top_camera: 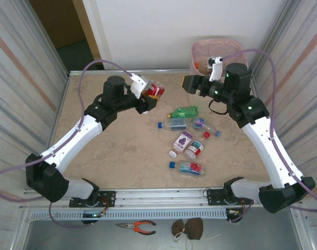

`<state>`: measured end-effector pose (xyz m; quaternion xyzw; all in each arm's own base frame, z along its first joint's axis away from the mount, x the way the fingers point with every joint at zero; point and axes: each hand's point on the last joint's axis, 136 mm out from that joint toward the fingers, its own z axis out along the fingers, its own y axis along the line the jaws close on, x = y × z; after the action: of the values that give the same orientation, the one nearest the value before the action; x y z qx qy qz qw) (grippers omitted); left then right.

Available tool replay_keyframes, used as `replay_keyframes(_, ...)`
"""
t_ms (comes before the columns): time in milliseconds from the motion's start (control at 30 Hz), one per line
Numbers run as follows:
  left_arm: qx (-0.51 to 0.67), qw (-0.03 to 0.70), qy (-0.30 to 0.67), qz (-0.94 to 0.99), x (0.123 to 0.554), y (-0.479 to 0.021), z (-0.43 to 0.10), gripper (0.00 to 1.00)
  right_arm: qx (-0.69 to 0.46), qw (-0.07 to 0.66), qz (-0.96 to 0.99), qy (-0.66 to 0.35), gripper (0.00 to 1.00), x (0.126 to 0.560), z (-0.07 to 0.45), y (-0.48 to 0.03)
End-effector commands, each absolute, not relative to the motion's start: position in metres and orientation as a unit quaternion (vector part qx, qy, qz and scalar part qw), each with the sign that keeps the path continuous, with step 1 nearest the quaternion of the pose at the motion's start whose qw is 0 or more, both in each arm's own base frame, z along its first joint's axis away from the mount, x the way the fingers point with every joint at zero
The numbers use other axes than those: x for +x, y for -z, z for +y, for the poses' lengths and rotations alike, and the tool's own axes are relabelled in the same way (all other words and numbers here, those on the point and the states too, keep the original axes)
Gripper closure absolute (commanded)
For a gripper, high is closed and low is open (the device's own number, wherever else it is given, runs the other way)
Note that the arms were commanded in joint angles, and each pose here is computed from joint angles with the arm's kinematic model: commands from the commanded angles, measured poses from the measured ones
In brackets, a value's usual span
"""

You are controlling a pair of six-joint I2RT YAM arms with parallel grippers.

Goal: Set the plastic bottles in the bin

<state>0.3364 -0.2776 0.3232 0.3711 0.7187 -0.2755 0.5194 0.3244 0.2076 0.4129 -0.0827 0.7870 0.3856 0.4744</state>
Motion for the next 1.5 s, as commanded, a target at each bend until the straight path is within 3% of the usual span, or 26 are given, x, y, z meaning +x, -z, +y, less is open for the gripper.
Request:
replay_keyframes(0,0.431,0.552,0.278,0.658,0.314,-0.344,-0.283,0.48,-0.088,0.431,0.785,-0.436,0.19,0.308,0.232,-0.419)
replay_keyframes(200,0.450,0.550,0.294,0.639,0.301,-0.350,-0.286,0.47,-0.115,0.389,0.793,-0.455,0.13,0.299,0.266,-0.408)
replay_keyframes(533,0.459,0.544,0.301,0.635,0.296,-0.348,-0.292,0.47,-0.117,0.350,0.814,-0.448,0.12,0.305,0.294,-0.386)
replay_keyframes(1100,0.457,0.544,0.296,0.639,0.296,-0.346,-0.291,0.45,-0.113,0.330,0.827,-0.441,0.32,0.309,0.308,-0.372)
replay_keyframes(1233,0.455,0.547,0.291,0.639,0.295,-0.348,-0.288,0.39,-0.112,0.338,0.824,-0.441,0.39,0.310,0.306,-0.376)
replay_keyframes(1467,0.448,0.562,0.293,0.630,0.284,-0.358,-0.281,0.26,-0.105,0.358,0.819,-0.436,0.41,0.317,0.299,-0.385)
